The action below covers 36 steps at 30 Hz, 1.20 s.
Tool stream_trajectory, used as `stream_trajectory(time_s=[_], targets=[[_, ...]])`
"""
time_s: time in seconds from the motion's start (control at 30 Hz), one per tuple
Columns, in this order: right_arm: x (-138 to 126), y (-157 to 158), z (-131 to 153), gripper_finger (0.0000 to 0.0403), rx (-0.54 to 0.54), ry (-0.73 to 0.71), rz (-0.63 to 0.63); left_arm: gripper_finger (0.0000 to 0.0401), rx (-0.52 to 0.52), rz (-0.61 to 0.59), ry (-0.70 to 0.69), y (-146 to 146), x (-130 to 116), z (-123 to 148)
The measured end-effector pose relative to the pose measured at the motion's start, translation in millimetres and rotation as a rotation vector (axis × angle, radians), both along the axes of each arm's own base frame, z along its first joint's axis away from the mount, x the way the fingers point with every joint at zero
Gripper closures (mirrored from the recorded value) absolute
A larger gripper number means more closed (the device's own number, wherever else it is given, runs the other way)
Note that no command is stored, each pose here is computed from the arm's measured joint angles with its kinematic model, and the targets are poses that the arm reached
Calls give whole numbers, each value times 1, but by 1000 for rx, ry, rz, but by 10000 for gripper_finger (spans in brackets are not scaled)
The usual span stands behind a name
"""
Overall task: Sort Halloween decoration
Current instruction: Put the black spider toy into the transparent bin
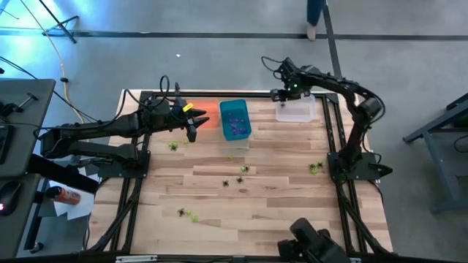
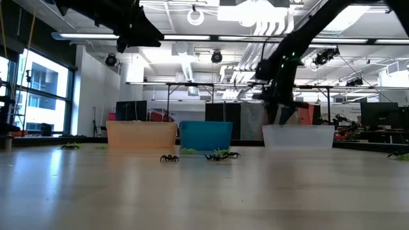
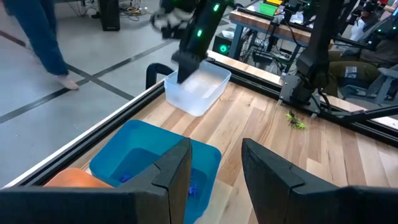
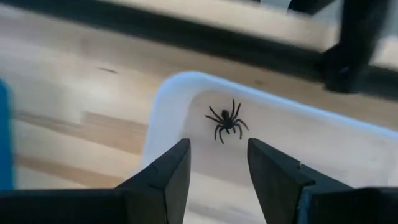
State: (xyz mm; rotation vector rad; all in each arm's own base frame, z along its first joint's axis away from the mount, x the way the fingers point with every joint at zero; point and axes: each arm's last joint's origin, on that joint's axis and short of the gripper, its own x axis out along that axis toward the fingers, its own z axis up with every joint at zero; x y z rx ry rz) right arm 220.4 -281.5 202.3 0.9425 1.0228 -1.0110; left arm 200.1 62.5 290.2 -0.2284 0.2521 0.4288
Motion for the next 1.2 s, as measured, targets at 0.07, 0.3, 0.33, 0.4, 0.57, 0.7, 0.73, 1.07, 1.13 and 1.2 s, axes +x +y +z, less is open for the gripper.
stream_trajectory(time_s=[0.07,0.3,0.33,0.4,0.57,0.7,0.73,1.07,1.13,1.2], targets=[[-5,5,19,247,-37,-27,0,274,0,0,0,0,0,0],[-10,47,84,247,-163,-146,99,274,-1,0,3,0,0,0],[-9,56,93,247,-179,-177,131,274,-1,0,4,0,0,0],[-6,76,110,247,-191,-259,204,274,-1,0,4,0,0,0],[13,132,142,247,-240,-441,511,274,0,0,4,0,0,0],[31,180,149,247,-305,-457,832,274,0,0,2,0,0,0],[35,190,149,247,-315,-449,890,274,0,0,3,0,0,0],[84,239,141,247,-541,-466,1109,274,-3,-128,-25,-3,2,2],[90,238,141,247,-569,-495,1091,274,9,-206,-94,-5,4,8],[93,235,145,249,-600,-535,1069,274,20,-259,-196,-7,5,18]])
